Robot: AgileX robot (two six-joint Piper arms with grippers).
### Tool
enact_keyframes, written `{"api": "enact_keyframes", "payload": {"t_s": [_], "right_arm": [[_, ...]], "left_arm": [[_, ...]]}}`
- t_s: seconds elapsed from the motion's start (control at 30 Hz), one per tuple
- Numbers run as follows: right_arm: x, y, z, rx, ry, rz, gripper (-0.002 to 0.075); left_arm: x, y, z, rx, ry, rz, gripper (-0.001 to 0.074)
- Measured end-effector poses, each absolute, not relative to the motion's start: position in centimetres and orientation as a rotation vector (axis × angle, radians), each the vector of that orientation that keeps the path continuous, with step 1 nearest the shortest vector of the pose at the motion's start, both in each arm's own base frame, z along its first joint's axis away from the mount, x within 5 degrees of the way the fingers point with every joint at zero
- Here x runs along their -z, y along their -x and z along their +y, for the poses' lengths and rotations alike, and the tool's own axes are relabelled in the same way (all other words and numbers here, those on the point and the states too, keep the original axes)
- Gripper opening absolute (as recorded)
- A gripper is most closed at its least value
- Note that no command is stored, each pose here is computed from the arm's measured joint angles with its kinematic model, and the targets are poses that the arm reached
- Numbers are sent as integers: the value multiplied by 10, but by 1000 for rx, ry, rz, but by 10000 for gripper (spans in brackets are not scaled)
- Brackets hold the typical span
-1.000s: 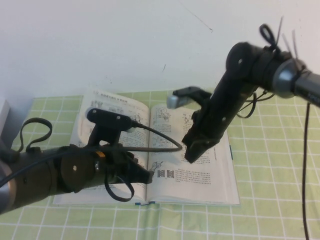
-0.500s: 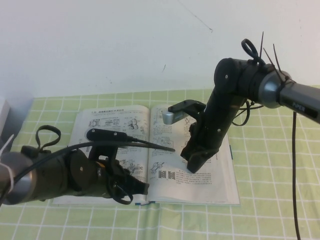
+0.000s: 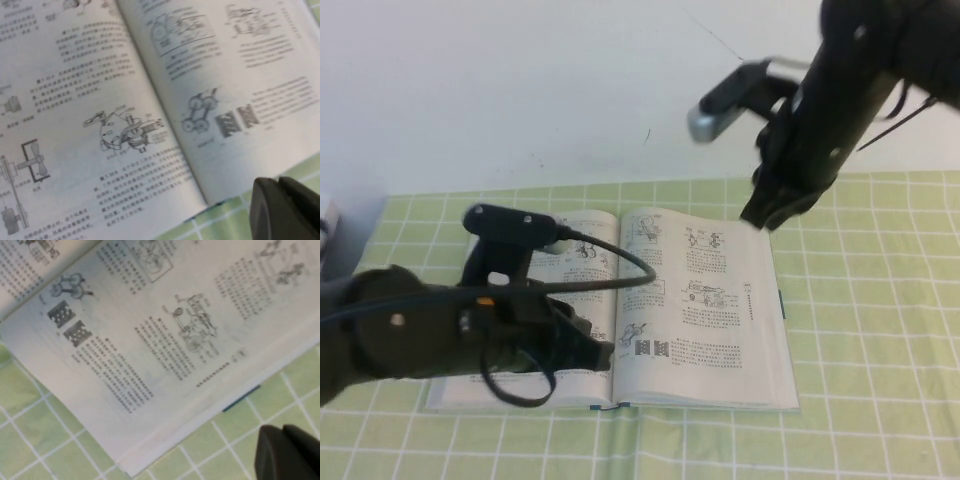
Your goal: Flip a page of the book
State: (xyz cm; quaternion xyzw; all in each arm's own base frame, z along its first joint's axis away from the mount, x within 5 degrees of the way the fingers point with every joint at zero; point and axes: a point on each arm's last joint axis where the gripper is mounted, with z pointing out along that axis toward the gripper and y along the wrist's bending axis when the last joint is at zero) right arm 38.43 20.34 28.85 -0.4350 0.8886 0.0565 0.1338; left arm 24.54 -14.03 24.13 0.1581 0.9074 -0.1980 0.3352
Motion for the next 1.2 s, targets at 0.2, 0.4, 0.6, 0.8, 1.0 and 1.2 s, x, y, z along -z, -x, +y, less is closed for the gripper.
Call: {"api": "enact_keyframes", "payload": {"t_s": [0.2, 0.4, 0.6, 0.8, 1.0, 1.2], "right_arm": [[-365, -352, 178, -44, 1153, 2451, -2], [-411, -321, 150, 116, 1051, 2371, -2], [-424, -272, 112, 271, 950, 2381, -2], [-411, -212, 81, 245, 830, 2333, -2], [-379, -158, 56, 164, 725, 2211, -2], [-325, -121, 43, 73, 674, 2099, -2]], "left_arm": [[-286, -207, -125, 529, -524, 2301, -3], [-307, -173, -95, 360, -490, 2352, -3], [-335, -142, -59, 174, -329, 2247, -3], [-361, -91, -29, 246, -195, 1990, -3], [-340, -69, -18, 274, -169, 1945, -3], [-303, -73, -26, 339, -195, 1951, -3]]}}
